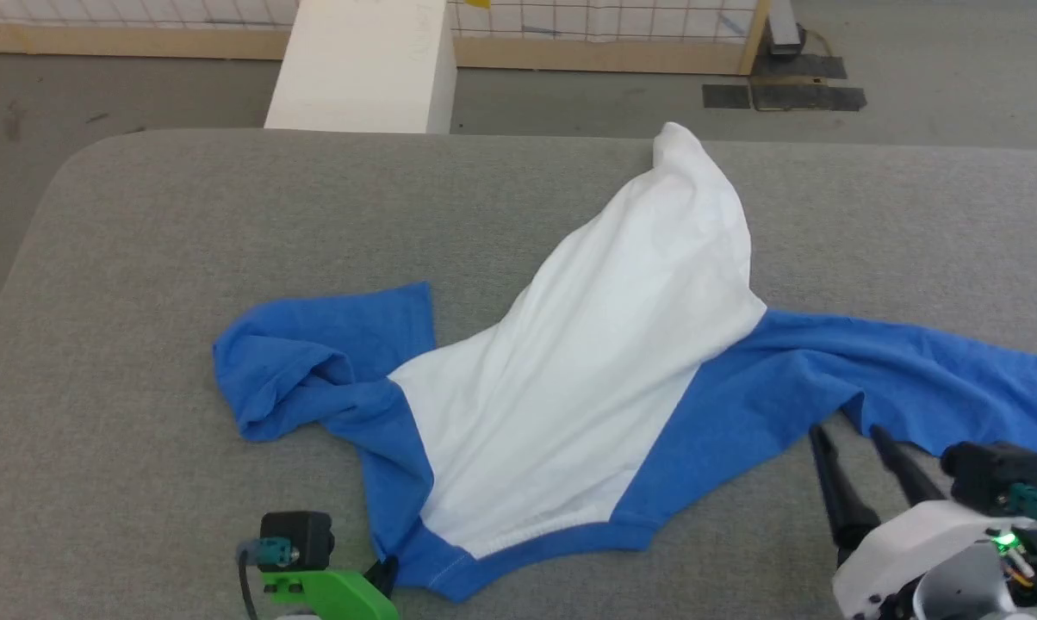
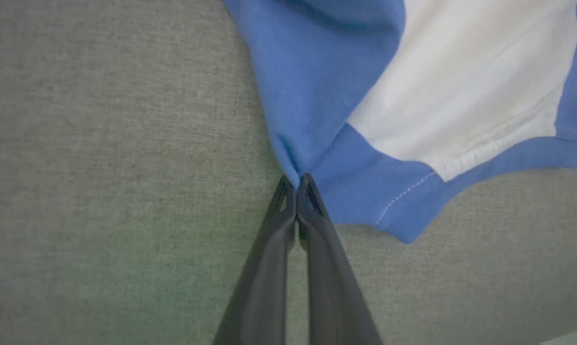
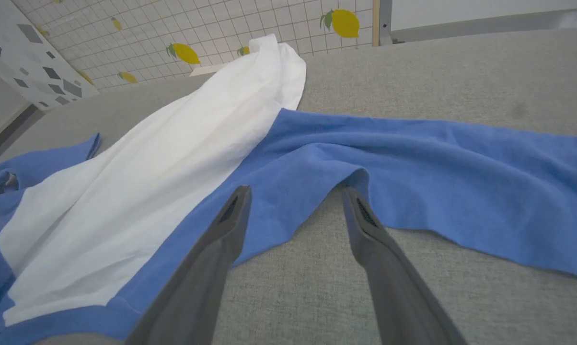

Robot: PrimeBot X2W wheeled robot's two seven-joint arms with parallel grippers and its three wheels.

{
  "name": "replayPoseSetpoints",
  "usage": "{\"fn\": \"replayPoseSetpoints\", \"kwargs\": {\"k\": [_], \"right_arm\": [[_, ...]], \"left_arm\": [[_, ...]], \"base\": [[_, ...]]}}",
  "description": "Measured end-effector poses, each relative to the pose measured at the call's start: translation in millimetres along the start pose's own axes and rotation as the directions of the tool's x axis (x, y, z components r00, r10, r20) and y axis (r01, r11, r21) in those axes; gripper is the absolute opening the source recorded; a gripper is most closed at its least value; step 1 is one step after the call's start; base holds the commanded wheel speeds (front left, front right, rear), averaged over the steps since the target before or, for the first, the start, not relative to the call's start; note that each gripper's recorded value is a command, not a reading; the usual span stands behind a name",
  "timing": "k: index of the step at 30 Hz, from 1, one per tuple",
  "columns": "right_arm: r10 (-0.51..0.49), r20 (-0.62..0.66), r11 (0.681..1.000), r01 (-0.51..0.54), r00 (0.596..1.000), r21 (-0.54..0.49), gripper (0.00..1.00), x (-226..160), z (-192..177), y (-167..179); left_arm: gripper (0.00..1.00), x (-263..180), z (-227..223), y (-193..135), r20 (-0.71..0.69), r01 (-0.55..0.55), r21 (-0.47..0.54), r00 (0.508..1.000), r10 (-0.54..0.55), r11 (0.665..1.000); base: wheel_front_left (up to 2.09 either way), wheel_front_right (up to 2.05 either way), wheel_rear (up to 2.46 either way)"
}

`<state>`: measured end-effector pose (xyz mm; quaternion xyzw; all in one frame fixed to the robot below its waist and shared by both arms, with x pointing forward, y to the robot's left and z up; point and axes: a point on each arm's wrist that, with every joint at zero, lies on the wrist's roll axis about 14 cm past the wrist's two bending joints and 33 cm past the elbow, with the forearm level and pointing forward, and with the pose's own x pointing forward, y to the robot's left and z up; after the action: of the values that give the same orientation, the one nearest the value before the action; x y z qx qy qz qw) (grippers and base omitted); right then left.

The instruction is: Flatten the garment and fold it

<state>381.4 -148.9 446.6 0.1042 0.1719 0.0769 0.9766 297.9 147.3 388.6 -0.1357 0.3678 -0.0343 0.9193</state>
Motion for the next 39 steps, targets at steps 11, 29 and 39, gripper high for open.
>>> {"fn": "replayPoseSetpoints", "kwargs": {"k": [11,29,39], "right_arm": [[0.042,-0.228,0.998,-0.030,0.973,0.056,1.00,3.1,-46.0,10.4],[0.098,-0.385,0.995,-0.081,0.918,0.061,0.00,41.8,-67.5,27.4],[0.017,-0.332,0.997,0.007,0.943,0.071,0.00,14.0,-59.8,-1.3]], "left_arm": [[1.00,-19.2,60.4,25.4,0.378,-0.081,-0.041,0.921,0.091,0.996],[1.00,-13.3,108.3,51.7,0.649,-0.190,-0.044,0.741,0.172,0.981],[1.00,-10.6,106.6,47.7,0.645,-0.172,-0.023,0.750,0.146,0.985]], "base": [[0.00,0.00,0.00],[0.00,0.00,0.00],[0.00,0.00,0.00]]}}
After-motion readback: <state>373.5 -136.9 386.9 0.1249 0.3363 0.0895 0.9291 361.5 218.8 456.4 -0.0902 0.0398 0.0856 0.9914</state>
